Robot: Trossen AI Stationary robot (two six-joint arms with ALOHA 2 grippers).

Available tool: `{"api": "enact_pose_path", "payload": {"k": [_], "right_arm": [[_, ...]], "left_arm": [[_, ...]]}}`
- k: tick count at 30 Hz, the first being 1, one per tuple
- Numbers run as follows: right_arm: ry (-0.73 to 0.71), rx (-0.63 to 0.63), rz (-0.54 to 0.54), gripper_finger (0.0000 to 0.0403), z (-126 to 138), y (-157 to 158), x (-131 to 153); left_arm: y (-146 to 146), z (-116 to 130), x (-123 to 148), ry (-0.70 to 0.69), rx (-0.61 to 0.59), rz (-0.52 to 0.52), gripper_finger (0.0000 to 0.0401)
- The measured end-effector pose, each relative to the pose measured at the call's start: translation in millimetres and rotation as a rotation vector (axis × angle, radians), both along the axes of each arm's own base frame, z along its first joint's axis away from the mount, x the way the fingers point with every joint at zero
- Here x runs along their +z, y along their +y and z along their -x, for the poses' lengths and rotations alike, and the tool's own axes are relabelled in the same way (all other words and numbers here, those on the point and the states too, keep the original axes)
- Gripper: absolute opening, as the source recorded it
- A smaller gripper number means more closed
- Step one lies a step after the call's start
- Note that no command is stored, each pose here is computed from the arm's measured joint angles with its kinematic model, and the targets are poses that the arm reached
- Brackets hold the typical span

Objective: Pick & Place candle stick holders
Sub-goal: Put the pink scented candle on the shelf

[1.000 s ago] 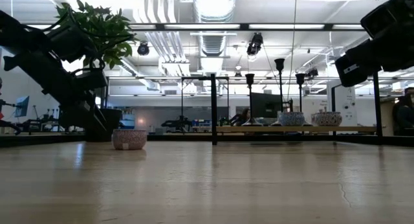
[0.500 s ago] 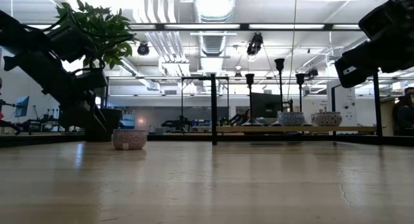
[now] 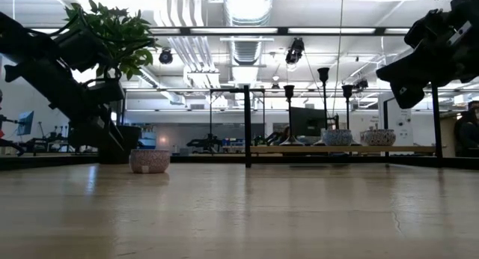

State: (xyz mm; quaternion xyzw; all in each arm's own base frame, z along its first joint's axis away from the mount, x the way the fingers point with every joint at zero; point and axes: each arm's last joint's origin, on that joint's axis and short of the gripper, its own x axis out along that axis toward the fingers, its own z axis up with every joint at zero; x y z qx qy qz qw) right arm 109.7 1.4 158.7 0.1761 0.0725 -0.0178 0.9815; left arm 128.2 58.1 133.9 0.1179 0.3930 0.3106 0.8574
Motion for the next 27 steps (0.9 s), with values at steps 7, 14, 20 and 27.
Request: {"api": "enact_pose_path", "payload": {"k": [7, 14, 20, 27], "right_arm": [[0.001, 0.002, 0.011, 0.0009, 0, 0, 0], [-0.001, 0.003, 0.017, 0.0009, 0, 0, 0], [-0.001, 0.003, 0.018, 0.0009, 0, 0, 0], [0.003, 0.004, 0.022, 0.0009, 0, 0, 0]], "left_arm": [[0, 0, 0, 0.0, 0.0, 0.0, 0.0245], [-3, -4, 2, -0.149, -0.011, 0.191, 0.0245], [-9, -4, 1, -0.189, -0.02, 0.471, 0.0246], [-15, -4, -2, -0.163, -0.204, 0.572, 0.0246]]}}
